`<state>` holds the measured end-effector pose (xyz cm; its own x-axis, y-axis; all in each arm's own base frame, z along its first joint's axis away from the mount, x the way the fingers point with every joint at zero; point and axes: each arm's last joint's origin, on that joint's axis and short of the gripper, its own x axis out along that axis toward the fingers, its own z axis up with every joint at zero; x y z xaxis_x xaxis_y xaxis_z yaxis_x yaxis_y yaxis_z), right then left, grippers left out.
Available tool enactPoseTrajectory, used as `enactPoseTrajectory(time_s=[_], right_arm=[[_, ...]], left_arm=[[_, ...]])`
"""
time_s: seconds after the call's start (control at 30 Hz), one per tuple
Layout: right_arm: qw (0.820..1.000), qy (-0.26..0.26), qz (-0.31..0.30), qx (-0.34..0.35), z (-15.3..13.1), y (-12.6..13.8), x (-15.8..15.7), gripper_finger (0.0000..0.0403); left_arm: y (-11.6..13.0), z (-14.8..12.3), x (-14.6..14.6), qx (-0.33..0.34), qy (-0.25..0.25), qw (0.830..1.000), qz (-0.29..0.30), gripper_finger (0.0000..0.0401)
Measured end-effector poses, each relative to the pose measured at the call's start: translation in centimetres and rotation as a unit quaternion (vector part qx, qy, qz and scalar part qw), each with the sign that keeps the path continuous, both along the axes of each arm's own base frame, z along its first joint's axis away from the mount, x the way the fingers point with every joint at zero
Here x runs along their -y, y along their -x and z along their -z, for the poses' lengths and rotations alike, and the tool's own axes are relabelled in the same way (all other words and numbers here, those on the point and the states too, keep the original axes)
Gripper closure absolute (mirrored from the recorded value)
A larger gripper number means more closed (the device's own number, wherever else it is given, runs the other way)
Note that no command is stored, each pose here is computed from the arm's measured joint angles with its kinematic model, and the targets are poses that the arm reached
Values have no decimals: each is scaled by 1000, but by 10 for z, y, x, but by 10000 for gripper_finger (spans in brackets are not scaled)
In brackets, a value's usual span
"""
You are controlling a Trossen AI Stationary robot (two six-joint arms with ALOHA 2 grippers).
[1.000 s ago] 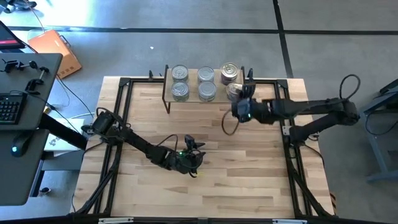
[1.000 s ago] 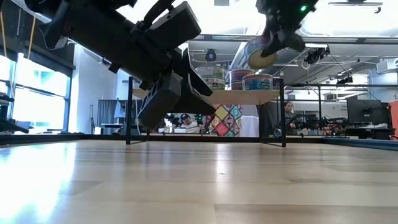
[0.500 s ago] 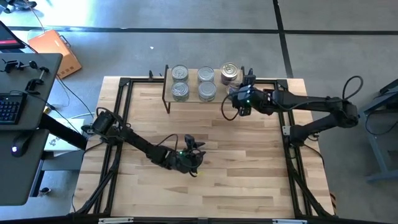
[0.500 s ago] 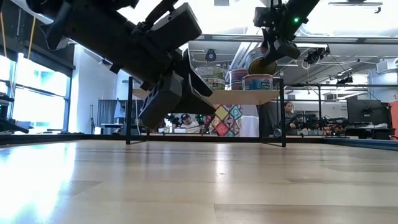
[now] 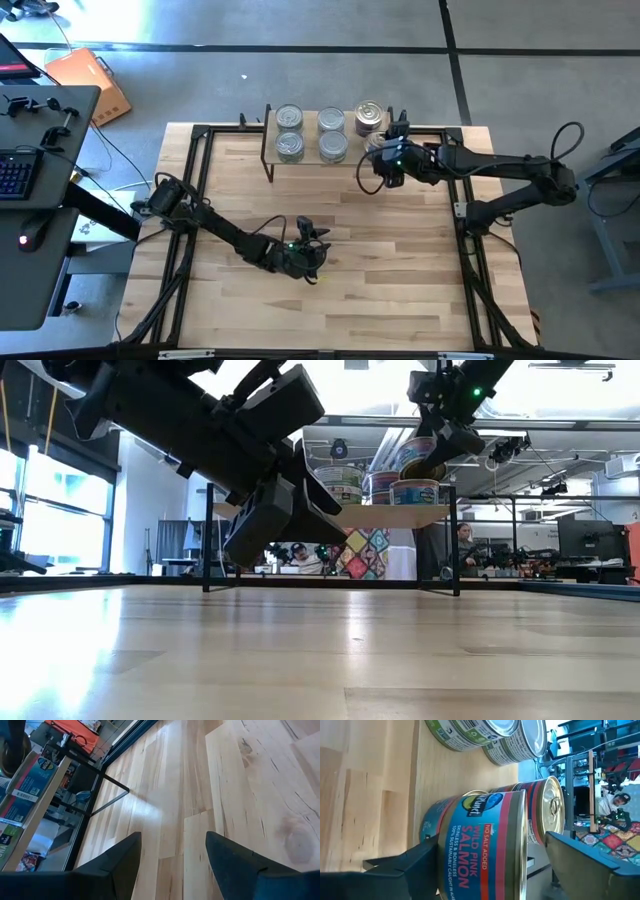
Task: Stack canned seafood by type on shelf
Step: Stack the blue tuna can on top of the bottom blue tuna can on the shelf
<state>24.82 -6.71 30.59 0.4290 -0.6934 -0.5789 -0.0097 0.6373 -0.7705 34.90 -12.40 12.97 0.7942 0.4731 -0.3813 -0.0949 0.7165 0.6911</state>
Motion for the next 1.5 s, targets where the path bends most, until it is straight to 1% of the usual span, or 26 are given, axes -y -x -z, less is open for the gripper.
enactPoseTrajectory(time_s=[0.1,0.27,0.4,0.57,0.67,1.0,1.1,1.2,1.3,1.5], right_arm=[[1000,-2,-5,-1,0,0,0,78],[999,-32,-35,4,1,-1,-2,78],[999,-28,-39,8,0,-2,-2,78],[999,-3,-41,21,-4,-6,-1,78],[999,2,-39,31,-6,-7,0,78],[998,-12,-51,29,-4,-7,-1,78],[997,-34,-65,11,-1,-5,-3,83],[997,-50,-66,0,2,-2,-4,90],[997,-50,-64,-2,2,-2,-4,96],[998,-31,-57,2,0,-3,-2,98]], left_arm=[[0,0,0,1,1,1000,-1,188],[0,0,1,-1,11,1000,10,188],[0,1,1,-1,18,1000,16,188],[-1,0,1,-1,19,1000,15,188],[-1,0,1,-1,18,1000,15,188],[-1,0,1,-1,18,1000,15,188],[-1,0,1,-1,18,1000,15,188],[-1,0,1,-1,18,1000,15,188],[-1,0,1,-1,18,1000,15,188],[-1,0,1,-1,18,1000,15,188]])
